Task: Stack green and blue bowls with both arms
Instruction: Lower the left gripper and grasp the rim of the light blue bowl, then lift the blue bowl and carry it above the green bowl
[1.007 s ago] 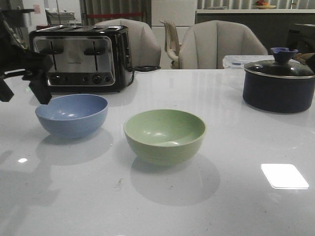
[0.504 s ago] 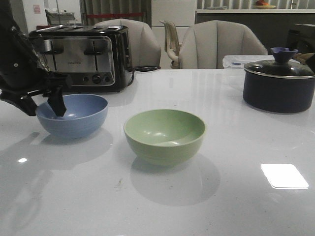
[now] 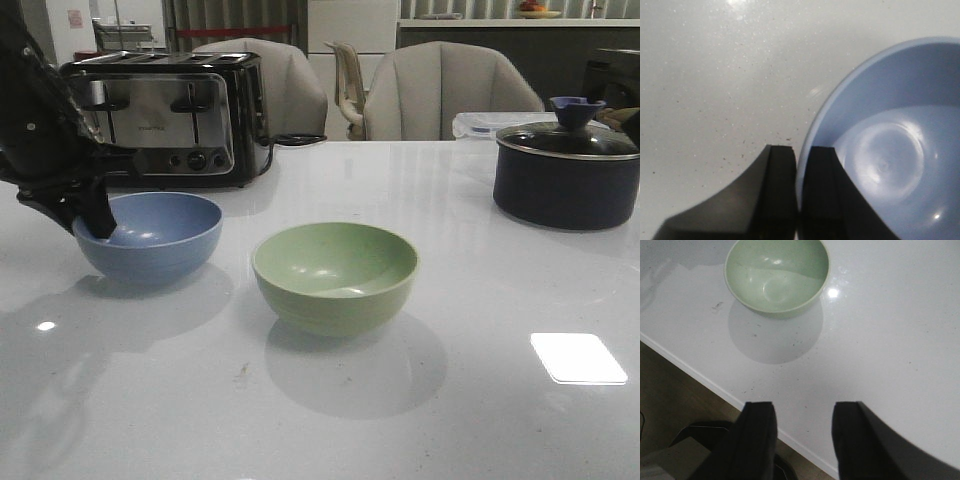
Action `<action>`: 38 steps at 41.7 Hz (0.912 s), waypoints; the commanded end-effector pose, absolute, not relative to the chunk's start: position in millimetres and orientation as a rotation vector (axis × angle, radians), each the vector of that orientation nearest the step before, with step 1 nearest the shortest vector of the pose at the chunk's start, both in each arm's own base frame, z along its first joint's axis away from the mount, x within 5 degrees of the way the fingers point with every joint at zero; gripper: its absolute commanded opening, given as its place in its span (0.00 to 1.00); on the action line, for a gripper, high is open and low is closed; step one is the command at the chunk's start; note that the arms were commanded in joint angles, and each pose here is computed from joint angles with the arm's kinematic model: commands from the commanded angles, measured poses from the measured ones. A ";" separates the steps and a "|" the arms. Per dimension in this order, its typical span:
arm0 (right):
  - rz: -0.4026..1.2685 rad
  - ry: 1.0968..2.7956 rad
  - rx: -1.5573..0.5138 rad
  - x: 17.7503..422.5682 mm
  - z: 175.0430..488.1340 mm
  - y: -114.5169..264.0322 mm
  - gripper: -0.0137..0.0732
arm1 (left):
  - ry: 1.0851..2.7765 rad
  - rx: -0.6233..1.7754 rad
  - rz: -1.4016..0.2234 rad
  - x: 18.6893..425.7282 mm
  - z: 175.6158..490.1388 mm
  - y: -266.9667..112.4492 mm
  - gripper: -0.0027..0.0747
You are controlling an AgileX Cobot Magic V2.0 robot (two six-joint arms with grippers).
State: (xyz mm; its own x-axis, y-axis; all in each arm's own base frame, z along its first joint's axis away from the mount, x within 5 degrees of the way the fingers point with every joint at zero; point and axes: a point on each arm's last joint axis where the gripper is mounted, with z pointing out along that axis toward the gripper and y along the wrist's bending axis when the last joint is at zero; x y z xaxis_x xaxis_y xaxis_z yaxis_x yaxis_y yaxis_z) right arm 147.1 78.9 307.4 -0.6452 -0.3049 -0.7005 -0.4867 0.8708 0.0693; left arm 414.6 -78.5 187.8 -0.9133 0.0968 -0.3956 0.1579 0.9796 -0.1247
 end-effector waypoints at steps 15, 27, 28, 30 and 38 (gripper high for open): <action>0.331 2.222 -0.552 149.1 322.2 79.0 0.62 | 2.474 0.376 -0.300 390.0 316.7 -123.7 0.17; 0.331 2.222 -0.552 149.1 322.2 79.0 0.62 | 2.451 0.627 -0.428 354.3 324.2 -203.0 0.17; 0.331 2.222 -0.552 149.1 322.2 79.0 0.62 | 2.442 0.634 -0.432 353.6 324.0 -206.5 0.17; 0.331 2.222 -0.552 149.1 322.2 79.0 0.62 | 2.425 0.663 -0.443 350.6 321.3 -217.9 0.17; 0.331 2.222 -0.552 149.1 322.2 79.0 0.62 | 2.427 0.717 -0.457 347.9 306.4 -239.4 0.17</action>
